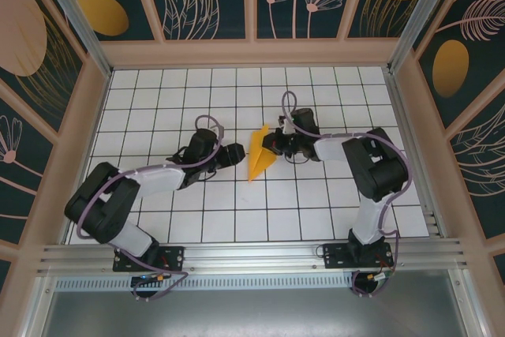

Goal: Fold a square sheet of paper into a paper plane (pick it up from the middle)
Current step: Turn over the paper at the center of the table.

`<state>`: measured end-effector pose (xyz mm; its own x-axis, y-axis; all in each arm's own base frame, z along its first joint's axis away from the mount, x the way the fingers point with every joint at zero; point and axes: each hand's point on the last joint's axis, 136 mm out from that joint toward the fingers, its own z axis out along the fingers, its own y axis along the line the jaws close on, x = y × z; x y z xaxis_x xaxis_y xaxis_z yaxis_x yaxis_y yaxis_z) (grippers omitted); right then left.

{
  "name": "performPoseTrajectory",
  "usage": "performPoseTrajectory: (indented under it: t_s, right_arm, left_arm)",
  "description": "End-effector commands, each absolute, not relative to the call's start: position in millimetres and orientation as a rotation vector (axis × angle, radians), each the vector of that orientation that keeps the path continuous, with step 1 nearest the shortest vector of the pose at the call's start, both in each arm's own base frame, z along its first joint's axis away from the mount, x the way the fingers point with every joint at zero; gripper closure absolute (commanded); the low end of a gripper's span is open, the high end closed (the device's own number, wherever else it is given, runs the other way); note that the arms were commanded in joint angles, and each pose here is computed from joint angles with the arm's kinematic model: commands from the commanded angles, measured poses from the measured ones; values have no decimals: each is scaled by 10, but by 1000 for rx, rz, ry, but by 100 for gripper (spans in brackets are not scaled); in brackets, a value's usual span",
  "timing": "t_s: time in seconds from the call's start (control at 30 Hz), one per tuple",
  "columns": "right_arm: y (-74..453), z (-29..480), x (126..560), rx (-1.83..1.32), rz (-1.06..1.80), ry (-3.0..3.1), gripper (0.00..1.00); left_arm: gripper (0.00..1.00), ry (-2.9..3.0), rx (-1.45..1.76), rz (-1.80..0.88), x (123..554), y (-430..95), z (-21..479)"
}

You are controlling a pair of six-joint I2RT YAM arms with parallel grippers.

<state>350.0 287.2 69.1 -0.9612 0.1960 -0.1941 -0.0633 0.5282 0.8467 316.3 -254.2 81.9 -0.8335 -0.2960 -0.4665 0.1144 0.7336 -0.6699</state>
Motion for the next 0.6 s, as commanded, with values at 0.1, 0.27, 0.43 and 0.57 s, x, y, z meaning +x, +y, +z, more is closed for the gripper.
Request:
performPoseTrajectory:
  t_s: [0.1, 0.27, 0.43, 0.57]
  right_arm:
    - [2875, 1588, 3534, -53, 1686, 2203, 95]
    - [2910, 1762, 3487, -94, 1758, 2160, 94]
    - [2933, 1878, 3429, -95, 1851, 2118, 94]
    - [2948, 1967, 3406, -99, 1908, 2088, 94]
  left_arm:
    - [14, 2212, -39, -1297, 3025, -2749, 1321]
    - [9, 2098, 17, -1554, 2923, -2942, 1584]
    - [13, 2020, 18, -1708, 2845, -3000, 1722]
    - [12, 1999, 0, -1774, 2826, -3024, 1737]
